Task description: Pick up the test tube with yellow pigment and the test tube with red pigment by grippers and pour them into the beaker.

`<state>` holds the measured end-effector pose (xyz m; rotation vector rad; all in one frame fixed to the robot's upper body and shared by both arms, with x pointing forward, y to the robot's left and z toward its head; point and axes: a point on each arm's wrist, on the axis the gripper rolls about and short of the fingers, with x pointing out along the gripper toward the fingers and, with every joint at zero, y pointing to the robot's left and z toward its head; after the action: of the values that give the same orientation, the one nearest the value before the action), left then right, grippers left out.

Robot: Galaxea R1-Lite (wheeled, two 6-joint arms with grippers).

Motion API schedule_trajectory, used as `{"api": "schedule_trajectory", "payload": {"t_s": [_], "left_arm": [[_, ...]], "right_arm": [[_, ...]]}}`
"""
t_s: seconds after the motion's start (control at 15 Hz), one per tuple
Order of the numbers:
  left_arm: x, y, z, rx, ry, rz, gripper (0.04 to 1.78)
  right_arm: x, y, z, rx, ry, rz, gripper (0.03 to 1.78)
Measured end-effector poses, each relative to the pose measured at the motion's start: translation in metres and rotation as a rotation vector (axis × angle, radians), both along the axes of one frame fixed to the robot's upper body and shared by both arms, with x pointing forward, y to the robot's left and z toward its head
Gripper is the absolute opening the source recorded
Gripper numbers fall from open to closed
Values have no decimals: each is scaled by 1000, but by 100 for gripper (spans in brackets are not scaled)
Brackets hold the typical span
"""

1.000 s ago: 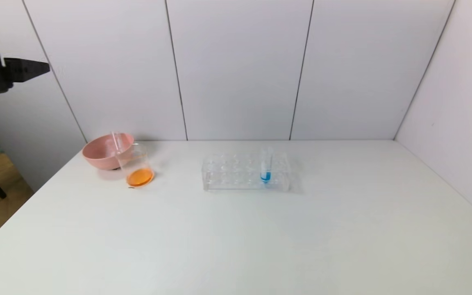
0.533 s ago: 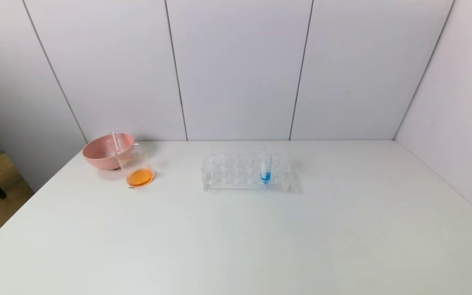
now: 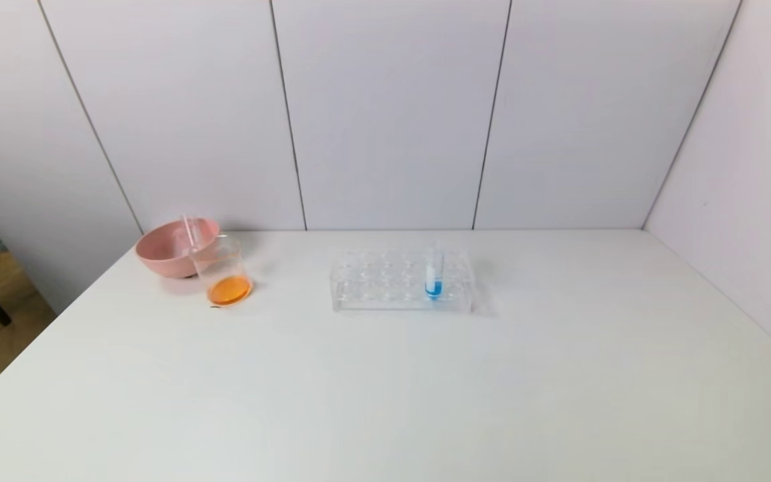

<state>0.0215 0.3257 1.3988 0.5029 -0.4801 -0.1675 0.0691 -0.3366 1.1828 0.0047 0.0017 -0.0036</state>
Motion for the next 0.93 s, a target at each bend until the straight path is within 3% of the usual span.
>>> {"api": "schedule_trajectory", "payload": {"t_s": [0.2,0.53,0.93], "left_arm": [[-3,0,-37,25,-44,11,176],[27,1,-107,-84,-28,-36,176],[46,5,-169,-328,115,68,176]], "right_arm": [[0,0,0,0,0,0,170],[0,0,0,0,0,0,170],[0,0,0,0,0,-1,170]]}}
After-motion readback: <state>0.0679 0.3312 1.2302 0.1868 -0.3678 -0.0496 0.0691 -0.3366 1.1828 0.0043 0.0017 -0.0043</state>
